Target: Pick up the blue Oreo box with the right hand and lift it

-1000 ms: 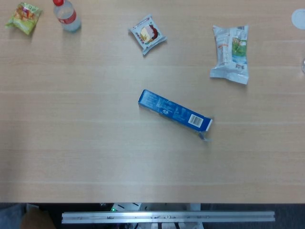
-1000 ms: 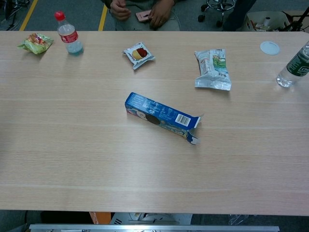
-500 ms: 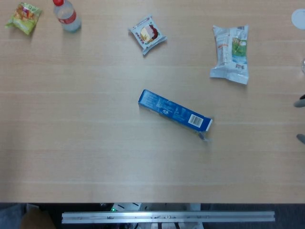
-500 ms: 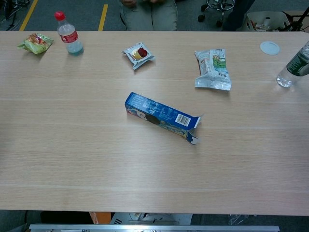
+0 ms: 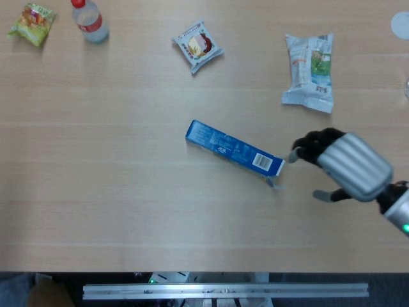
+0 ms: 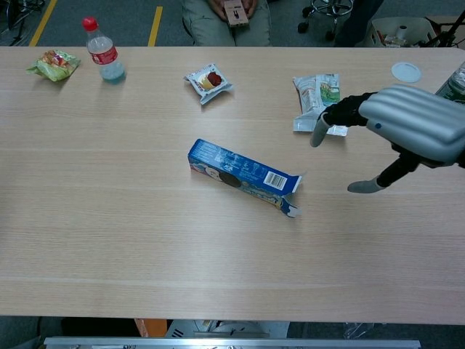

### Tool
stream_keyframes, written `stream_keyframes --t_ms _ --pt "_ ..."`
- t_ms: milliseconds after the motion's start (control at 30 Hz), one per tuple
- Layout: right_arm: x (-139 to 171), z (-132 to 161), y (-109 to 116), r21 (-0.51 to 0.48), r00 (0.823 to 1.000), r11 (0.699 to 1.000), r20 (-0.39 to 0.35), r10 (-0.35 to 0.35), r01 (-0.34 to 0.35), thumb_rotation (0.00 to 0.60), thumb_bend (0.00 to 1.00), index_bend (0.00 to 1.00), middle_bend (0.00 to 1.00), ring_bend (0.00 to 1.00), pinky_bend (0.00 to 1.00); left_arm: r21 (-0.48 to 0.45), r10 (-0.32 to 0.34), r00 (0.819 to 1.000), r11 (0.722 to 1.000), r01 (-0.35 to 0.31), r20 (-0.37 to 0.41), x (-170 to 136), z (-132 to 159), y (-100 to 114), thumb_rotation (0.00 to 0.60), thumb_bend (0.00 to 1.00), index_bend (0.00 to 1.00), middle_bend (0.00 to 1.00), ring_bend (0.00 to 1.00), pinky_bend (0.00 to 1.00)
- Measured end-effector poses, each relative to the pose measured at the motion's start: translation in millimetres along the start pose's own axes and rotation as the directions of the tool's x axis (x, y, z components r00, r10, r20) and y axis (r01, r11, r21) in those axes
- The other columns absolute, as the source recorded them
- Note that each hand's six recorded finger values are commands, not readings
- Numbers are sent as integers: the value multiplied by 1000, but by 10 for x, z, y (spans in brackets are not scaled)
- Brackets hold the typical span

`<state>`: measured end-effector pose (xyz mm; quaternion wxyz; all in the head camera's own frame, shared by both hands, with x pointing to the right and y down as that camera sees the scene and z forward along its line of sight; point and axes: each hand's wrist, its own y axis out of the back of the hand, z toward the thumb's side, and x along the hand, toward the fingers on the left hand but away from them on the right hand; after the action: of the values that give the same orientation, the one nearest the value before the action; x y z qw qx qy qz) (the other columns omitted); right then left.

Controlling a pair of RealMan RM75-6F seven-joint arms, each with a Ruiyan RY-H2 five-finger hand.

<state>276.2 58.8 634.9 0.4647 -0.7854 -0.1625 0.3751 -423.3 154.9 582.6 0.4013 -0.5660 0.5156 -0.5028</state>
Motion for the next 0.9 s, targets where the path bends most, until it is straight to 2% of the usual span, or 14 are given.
stream_keyframes --t_ms 267,500,700,900 --pt "-429 308 -280 78 993 992 -55 102 -97 600 68 357 326 264 316 -12 -9 1000 1000 9 2 -10 3 -34 600 263 124 124 98 74" --pt "-680 534 -690 118 982 978 -57 180 -172 600 66 357 326 263 299 -35 -22 1000 999 22 6 -22 -14 -61 600 263 124 124 98 75" --pt "-725 472 -994 164 969 957 -12 246 -241 600 66 357 326 263 299 -43 -24 1000 999 24 1 -32 -44 -76 600 263 124 124 98 74" --pt "-774 287 -1058 185 968 951 63 241 -249 600 66 357 325 263 299 -47 -24 1000 999 24 0 -37 -61 -82 600 263 124 124 98 74"
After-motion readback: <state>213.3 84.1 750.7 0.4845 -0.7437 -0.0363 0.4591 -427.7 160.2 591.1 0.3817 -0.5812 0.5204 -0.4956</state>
